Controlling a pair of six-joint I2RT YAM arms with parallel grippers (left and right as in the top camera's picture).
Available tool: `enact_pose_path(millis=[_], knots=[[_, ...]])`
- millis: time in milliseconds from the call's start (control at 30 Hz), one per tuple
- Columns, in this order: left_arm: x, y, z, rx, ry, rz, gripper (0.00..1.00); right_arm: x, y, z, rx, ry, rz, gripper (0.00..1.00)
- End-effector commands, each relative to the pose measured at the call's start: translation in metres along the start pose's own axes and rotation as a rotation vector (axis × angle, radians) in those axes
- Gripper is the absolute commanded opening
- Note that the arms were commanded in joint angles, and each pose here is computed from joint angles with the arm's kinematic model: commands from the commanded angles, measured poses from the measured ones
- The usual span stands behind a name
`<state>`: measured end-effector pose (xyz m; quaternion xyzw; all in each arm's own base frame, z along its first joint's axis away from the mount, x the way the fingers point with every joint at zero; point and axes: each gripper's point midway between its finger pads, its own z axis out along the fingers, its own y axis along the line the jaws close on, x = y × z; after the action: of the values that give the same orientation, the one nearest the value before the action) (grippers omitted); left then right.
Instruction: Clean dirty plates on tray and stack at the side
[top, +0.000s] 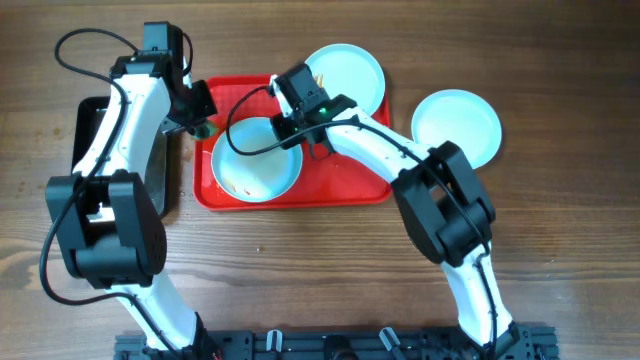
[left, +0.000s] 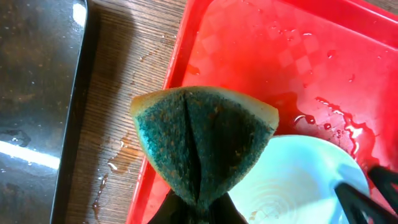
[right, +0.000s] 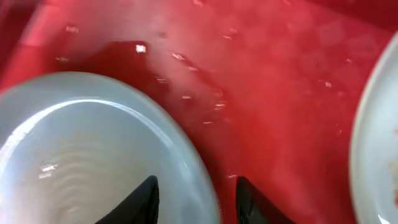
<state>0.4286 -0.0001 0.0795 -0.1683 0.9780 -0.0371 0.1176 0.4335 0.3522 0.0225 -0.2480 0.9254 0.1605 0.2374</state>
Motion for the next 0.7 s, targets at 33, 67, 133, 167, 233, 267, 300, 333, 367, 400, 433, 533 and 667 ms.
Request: enact_pose_path(millis=[33,67,133,167,233,267,300,333,367,400,433,533,667], knots=[[0.003,-0.001,0.005,0.02,0.021,0.015,0.04,-0.011,-0.019,0.009,0.097,-0.051,-0.014,0.4],[0.004,-0.001,0.005,0.019,0.023,0.015,0.04,-0.011,-0.019,0.009,0.096,-0.051,-0.014,0.4],[0.004,-0.001,0.005,0.019,0.023,0.015,0.04,-0.008,-0.019,0.01,0.091,-0.038,0.008,0.31],[0.004,-0.001,0.005,0.02,0.023,0.015,0.04,-0.003,-0.019,0.01,0.092,-0.023,0.036,0.23],[0.004,-0.001,0.005,0.02,0.023,0.014,0.04,0.005,-0.02,0.01,0.094,0.009,0.095,0.06],[0.004,-0.001,0.005,0.02,0.023,0.014,0.04,0.011,-0.019,0.01,0.09,0.032,0.127,0.04],[0.004,-0.002,0.005,0.024,0.025,0.015,0.04,0.015,-0.019,0.009,0.09,0.048,0.159,0.04],[0.005,-0.004,0.005,0.036,0.029,0.015,0.04,0.018,-0.02,0.008,0.096,0.059,0.198,0.04],[0.006,-0.007,0.005,0.051,0.034,0.016,0.04,0.022,-0.023,0.006,0.112,0.072,0.27,0.04],[0.007,-0.011,0.005,0.071,0.04,0.016,0.04,0.026,-0.027,0.005,0.126,0.087,0.352,0.04],[0.008,-0.014,0.004,0.081,0.044,0.018,0.04,0.031,-0.029,0.004,0.131,0.102,0.435,0.04],[0.01,-0.023,0.006,0.092,0.039,0.036,0.04,0.033,-0.029,0.003,0.091,0.126,0.472,0.04],[0.025,-0.043,0.029,0.109,0.031,0.063,0.04,0.034,-0.032,0.002,0.086,0.134,0.487,0.04]])
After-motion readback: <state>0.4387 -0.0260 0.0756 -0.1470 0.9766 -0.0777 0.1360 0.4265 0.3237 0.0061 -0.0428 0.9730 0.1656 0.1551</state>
